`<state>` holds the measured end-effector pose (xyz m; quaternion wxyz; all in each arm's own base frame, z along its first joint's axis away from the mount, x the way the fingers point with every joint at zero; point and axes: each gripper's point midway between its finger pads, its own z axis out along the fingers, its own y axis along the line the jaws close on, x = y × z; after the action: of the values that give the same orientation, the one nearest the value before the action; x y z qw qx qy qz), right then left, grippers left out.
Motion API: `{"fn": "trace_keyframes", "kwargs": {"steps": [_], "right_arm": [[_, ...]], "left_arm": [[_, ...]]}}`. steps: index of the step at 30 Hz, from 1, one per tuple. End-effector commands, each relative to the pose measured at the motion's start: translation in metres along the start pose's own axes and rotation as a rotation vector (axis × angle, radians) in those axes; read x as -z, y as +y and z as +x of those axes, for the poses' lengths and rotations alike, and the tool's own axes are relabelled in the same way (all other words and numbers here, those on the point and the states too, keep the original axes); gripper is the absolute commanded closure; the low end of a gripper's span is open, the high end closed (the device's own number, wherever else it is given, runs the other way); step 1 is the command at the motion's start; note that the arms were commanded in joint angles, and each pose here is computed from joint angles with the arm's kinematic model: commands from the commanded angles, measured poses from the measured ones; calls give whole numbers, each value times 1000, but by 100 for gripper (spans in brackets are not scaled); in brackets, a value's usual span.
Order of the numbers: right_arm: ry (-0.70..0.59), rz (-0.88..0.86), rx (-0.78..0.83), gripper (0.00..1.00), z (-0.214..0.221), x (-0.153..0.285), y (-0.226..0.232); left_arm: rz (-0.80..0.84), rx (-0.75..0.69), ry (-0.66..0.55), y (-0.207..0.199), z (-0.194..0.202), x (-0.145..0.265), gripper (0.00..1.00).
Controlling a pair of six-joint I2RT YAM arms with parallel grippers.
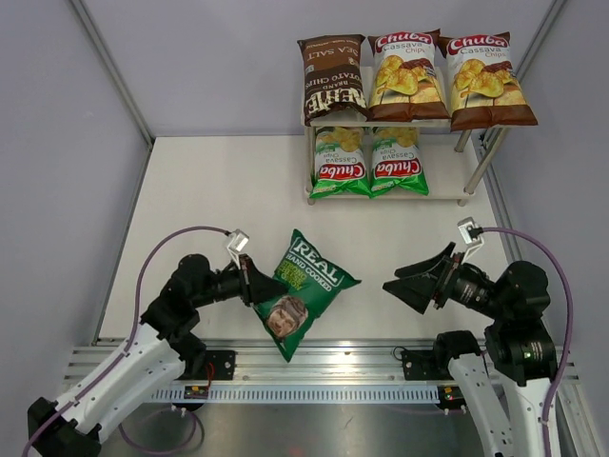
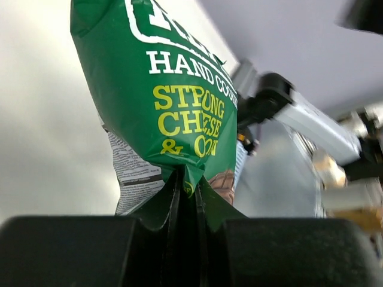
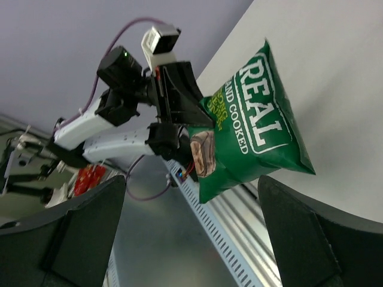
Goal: Place and organize the chips bags onto the shelf
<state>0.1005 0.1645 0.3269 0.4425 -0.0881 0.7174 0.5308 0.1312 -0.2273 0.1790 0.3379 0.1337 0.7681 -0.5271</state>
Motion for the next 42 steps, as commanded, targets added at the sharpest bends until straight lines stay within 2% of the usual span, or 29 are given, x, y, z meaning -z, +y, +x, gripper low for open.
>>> {"fn": "trace_keyframes", "kwargs": {"steps": [1,4,9,16,20,30,32,34,36,37,38,40,41,42], "right_arm": [[166,-105,-35,1,26,-3,11],[264,-87,-46,1,41,-9,3],[415,-156,-108,2,69,-17,1],[475,-127,-147,2,86,-15,-8],[515,-229,-188,3,95,-9,7],[520,-177,-197,8,102,-10,-6],[512,-114,-173,12,104,-11,-16],[515,-127,-174,16,104,-10,-14],[524,-191,-185,30,103,-8,-3],[529,-204,-188,43,104,-7,-2],[520,-224,-182,49,102,-7,2],[505,-239,-168,52,100,-7,4],[488,-265,-150,59,96,-5,10],[479,-276,-142,62,95,-4,12]], "left_arm": [[313,-265,-78,-84,-29,6,100],[428,-361,-74,-112,-23,9,100],[499,-464,-62,-138,-20,4,100],[580,-528,-30,-165,-14,-10,100],[591,-538,-37,-170,-18,-15,100],[683,-560,-19,-194,-20,-19,100],[701,-563,-26,-199,-21,-17,100],[712,-566,-33,-203,-23,-17,100],[721,-567,-35,-207,-25,-16,100],[718,-566,-32,-207,-25,-17,100],[719,-568,-33,-208,-26,-18,100],[698,-561,-34,-205,-27,-21,95],[686,-559,-37,-204,-28,-23,92],[656,-551,-44,-200,-30,-25,83]]}}
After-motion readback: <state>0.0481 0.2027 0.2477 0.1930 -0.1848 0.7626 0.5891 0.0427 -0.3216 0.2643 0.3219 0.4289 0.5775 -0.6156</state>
